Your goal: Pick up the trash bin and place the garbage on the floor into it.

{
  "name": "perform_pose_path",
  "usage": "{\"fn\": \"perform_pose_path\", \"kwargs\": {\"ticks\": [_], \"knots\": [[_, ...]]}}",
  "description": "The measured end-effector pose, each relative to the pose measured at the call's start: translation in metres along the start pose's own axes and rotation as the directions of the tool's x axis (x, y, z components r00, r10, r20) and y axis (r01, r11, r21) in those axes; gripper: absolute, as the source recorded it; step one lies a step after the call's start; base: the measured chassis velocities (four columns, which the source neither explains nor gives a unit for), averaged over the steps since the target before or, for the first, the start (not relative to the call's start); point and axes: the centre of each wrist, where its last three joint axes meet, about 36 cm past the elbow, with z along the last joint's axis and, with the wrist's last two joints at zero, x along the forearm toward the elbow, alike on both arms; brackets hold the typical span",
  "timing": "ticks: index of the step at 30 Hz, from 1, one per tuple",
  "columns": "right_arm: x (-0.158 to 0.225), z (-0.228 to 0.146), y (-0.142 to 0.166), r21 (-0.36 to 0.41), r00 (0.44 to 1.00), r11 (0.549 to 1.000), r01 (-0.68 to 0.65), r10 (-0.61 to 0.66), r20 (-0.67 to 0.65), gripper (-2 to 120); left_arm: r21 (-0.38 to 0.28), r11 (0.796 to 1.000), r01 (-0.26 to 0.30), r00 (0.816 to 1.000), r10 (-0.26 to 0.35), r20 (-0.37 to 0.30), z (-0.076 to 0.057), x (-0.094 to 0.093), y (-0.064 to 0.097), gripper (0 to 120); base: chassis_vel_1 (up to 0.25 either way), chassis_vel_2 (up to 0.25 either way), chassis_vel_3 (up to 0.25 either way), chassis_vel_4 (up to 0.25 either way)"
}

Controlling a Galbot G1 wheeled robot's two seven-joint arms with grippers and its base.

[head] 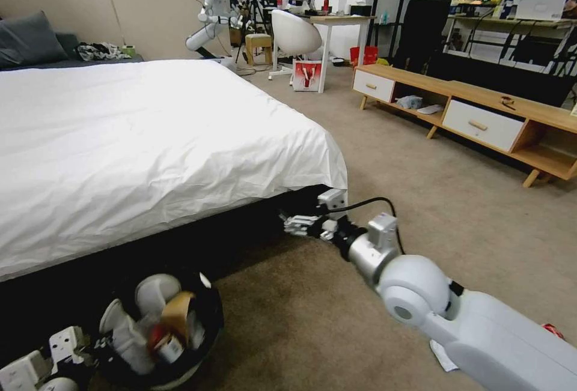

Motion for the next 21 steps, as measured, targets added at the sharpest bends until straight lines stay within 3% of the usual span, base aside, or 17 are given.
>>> {"fn": "perform_pose_path", "kwargs": {"ticks": [9,11,21], "knots": [[0.037,0.007,-0.032,0.019,0.968,0.977,-0.211,0.207,0.139,100,-0.006,1.000,0.008,1.000,-0.008,-0.002,0.002,0.003,0.001,3,0.000,0.000,0.000,0.000],[0.055,0.006,-0.046,0.026,0.936,0.954,-0.297,0.286,0.207,100,-0.010,1.000,0.007,1.000,-0.007,0.005,0.001,0.006,0.000,3,0.000,0.000,0.000,0.000],[0.100,0.035,-0.062,0.111,0.859,0.882,-0.457,0.405,0.313,100,-0.017,1.000,-0.006,1.000,0.006,-0.001,0.006,0.004,-0.006,3,0.000,0.000,0.000,0.000]]}}
